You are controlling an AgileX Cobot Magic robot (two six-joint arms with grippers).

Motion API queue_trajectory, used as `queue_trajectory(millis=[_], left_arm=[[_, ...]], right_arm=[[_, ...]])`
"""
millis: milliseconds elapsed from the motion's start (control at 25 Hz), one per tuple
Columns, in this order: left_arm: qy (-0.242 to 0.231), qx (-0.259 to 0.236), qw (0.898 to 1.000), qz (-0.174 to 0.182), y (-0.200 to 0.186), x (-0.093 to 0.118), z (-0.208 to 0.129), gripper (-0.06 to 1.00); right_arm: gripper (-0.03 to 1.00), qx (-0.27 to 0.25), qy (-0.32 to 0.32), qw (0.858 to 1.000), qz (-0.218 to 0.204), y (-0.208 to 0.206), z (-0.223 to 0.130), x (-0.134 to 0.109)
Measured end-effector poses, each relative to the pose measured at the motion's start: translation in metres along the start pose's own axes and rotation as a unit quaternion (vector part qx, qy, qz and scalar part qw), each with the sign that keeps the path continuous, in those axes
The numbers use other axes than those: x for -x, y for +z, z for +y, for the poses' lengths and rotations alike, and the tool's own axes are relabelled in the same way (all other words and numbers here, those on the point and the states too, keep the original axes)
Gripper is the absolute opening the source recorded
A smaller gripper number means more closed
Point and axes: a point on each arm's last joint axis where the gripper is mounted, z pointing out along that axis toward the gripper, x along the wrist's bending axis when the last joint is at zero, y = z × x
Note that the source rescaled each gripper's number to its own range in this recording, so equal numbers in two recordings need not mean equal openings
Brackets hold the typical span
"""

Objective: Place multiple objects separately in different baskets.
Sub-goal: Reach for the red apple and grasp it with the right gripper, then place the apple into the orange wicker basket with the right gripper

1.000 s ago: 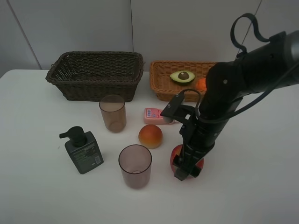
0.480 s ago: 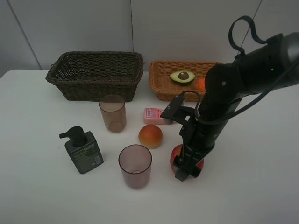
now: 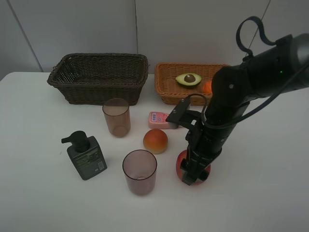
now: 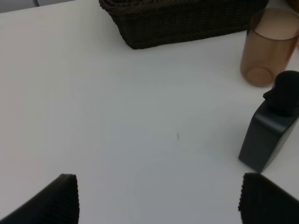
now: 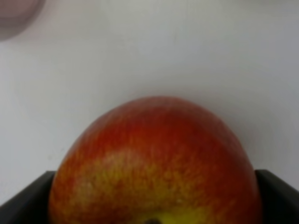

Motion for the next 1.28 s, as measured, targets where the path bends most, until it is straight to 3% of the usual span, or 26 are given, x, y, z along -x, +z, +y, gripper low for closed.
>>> queue_trajectory(millis=[760, 1280], left_arm=[[0.000, 0.000, 1.000, 0.000, 0.000, 0.000, 0.000, 0.93], [0.000, 0.000, 1.000, 0.000, 0.000, 0.000, 0.000, 0.93]], right_arm=[[0.50, -0.004, -0.003, 1.000, 0.001, -0.002, -0.001, 0.000], [0.50, 0.017, -0.002, 1.000, -0.015, -0.053, 0.000, 0.007]])
